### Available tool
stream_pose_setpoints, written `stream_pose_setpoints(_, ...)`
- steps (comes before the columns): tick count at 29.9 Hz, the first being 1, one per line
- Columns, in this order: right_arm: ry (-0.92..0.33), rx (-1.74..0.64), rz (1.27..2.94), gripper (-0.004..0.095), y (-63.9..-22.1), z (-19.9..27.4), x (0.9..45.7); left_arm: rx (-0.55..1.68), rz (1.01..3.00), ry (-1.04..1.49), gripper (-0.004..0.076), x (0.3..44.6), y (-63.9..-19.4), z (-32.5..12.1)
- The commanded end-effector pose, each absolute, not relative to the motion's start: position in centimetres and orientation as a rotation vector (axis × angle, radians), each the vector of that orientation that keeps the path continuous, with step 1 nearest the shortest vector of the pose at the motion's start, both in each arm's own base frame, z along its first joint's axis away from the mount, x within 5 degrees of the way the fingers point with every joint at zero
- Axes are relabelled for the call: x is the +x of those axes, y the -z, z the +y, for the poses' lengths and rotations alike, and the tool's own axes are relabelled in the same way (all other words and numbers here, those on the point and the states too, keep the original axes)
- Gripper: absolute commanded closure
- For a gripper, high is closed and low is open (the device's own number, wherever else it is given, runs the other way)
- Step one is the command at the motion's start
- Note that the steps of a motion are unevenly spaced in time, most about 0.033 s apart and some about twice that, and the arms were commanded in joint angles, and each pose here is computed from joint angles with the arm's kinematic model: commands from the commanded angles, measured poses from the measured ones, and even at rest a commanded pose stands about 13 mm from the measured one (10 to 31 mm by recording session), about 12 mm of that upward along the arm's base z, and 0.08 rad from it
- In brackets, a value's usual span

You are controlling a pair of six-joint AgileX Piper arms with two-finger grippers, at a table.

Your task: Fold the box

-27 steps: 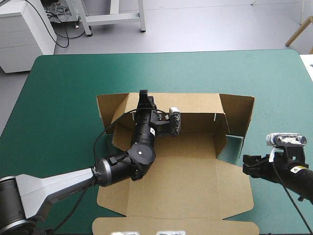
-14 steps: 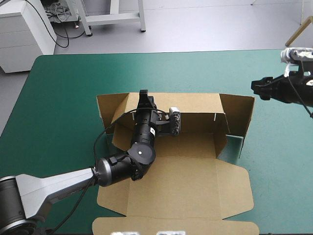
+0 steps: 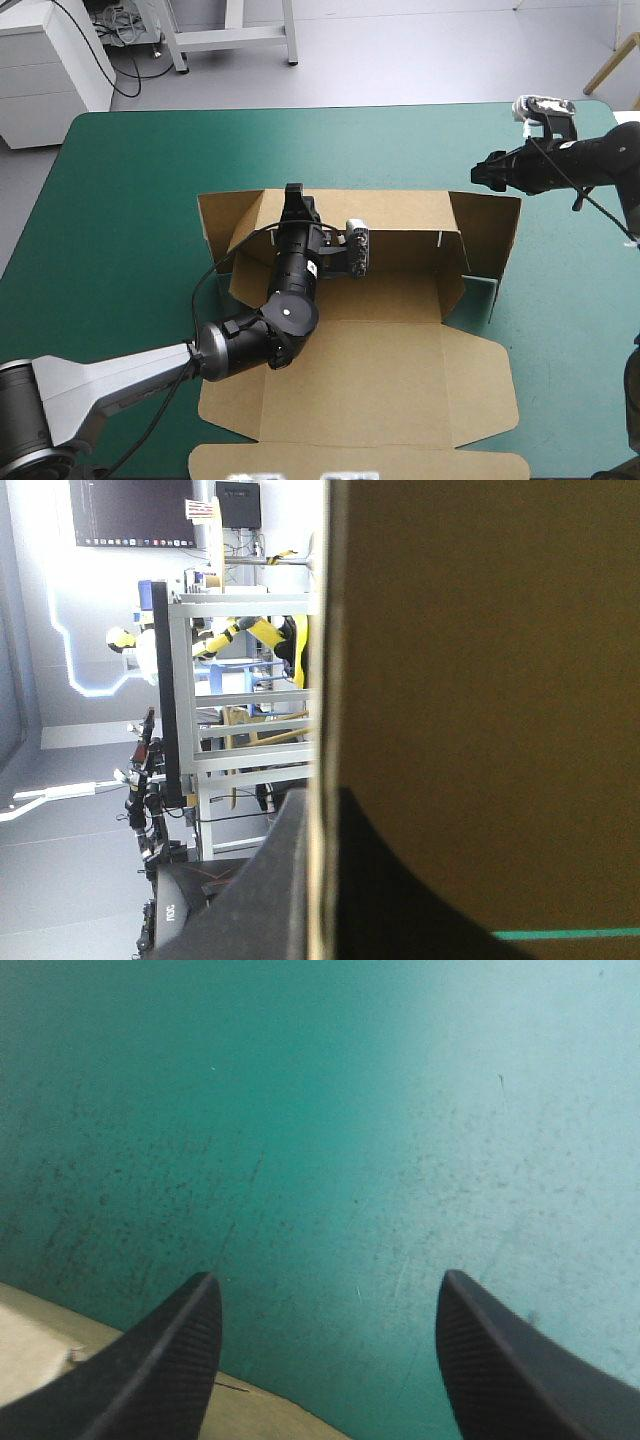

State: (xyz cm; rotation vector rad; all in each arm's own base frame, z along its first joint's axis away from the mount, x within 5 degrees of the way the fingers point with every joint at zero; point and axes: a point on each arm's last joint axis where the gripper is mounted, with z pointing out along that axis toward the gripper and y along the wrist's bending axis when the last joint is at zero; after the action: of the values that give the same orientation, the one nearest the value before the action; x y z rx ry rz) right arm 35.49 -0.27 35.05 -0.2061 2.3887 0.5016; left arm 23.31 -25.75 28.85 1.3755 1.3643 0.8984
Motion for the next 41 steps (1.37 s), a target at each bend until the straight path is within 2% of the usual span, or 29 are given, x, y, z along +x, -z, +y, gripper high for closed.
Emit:
stream_pose_setpoints(1, -0.473, -0.211, 2.332, 0.0342, -36.7, -0.4, 35.4, 1.286, 1.315, -0.913, 0.0734, 23.0, -31.5, -25.3)
stream_pose_setpoints(7, -0.419, -0.293, 2.444, 0.0342, -35.9, -0.6, 34.7, 1.283, 1.318, -0.916, 0.0734, 23.1, -31.5, -25.2)
stream_pose_setpoints(20, -0.532, -0.367, 2.574, 0.0342, -34.7, 0.3, 31.0, 1.278, 1.322, -0.921, 0.0734, 23.1, -31.5, -25.2)
stream_pose_setpoints(30, -0.572, -0.505, 2.438, 0.0342, -33.9, 1.6, 26.2, 1.278, 1.322, -0.921, 0.0734, 23.1, -31.5, -25.2)
stream_pose_setpoints(36, -0.636, -0.630, 2.356, 0.0342, -31.9, 2.4, 25.2, 1.278, 1.322, -0.921, 0.0734, 23.1, -31.5, -25.2)
stream_pose_setpoints(41, -0.641, -0.701, 2.333, 0.0342, -31.1, 2.5, 25.0, 1.278, 1.322, -0.921, 0.0734, 23.1, -31.5, -25.2)
